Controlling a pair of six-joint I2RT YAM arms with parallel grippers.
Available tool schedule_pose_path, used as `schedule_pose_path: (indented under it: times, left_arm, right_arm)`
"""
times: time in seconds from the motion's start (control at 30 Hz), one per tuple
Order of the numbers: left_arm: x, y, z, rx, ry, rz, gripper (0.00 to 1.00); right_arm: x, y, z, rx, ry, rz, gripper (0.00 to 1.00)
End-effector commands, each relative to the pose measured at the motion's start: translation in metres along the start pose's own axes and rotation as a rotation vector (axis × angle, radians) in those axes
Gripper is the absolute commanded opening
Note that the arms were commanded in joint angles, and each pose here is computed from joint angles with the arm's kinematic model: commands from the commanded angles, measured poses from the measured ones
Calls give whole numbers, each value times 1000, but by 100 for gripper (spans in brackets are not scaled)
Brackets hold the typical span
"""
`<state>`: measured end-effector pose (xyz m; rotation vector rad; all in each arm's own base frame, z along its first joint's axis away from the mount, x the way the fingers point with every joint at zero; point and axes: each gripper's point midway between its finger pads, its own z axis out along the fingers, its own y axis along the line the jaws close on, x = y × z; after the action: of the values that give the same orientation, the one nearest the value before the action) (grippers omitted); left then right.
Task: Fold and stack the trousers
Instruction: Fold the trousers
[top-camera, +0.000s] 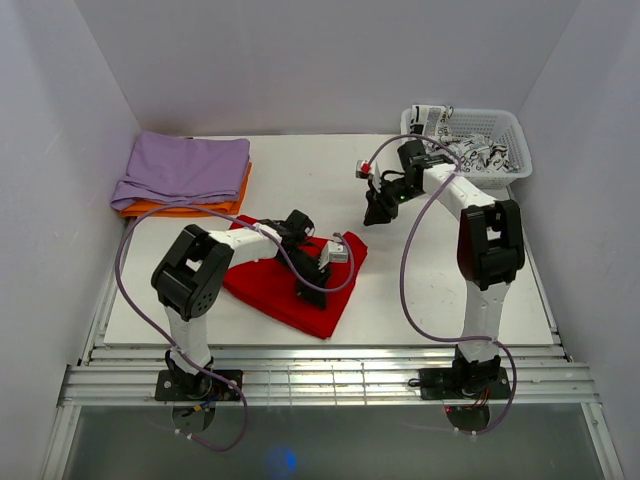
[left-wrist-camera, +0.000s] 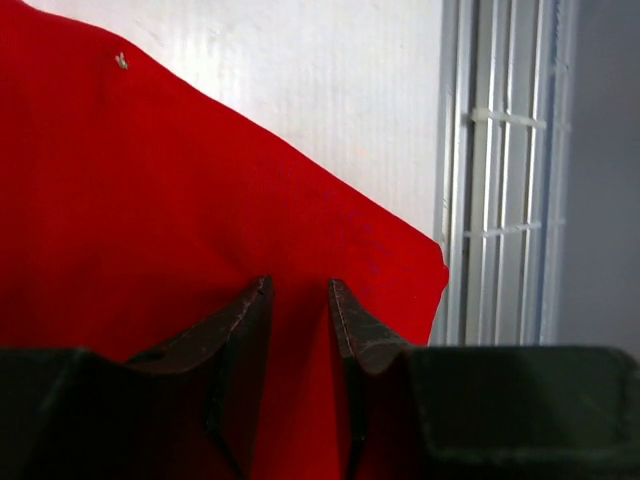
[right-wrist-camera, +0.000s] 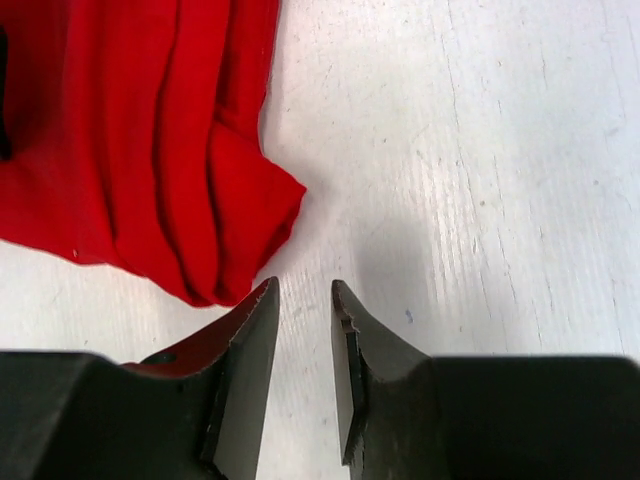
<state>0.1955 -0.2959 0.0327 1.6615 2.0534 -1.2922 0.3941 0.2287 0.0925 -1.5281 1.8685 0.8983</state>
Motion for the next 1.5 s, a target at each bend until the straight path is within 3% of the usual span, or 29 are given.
schedule_pose_path:
  times: [0.0, 0.2, 0.4, 0.9, 1.27, 1.47]
  left_arm:
    - [31, -27, -5, 67, 90, -19, 40]
    - [34, -29, -5, 82, 104, -17, 40]
    - [38, -30, -4, 91, 115, -14, 40]
    - [37, -30, -5, 85, 115, -16, 40]
    - [42, -30, -4, 87, 120, -21, 40]
    - [42, -30, -4, 82, 118, -21, 40]
  right_arm:
    - [-10, 23, -18, -47, -42, -32, 33]
    - [-14, 65, -27, -151, -84, -48, 32]
    - [19, 94, -13, -156, 6, -48, 40]
    - [39, 96, 22, -142, 87, -51, 43]
    - [33, 111, 16, -162, 62, -83, 34]
    - [48, 113, 19, -179, 108, -69, 39]
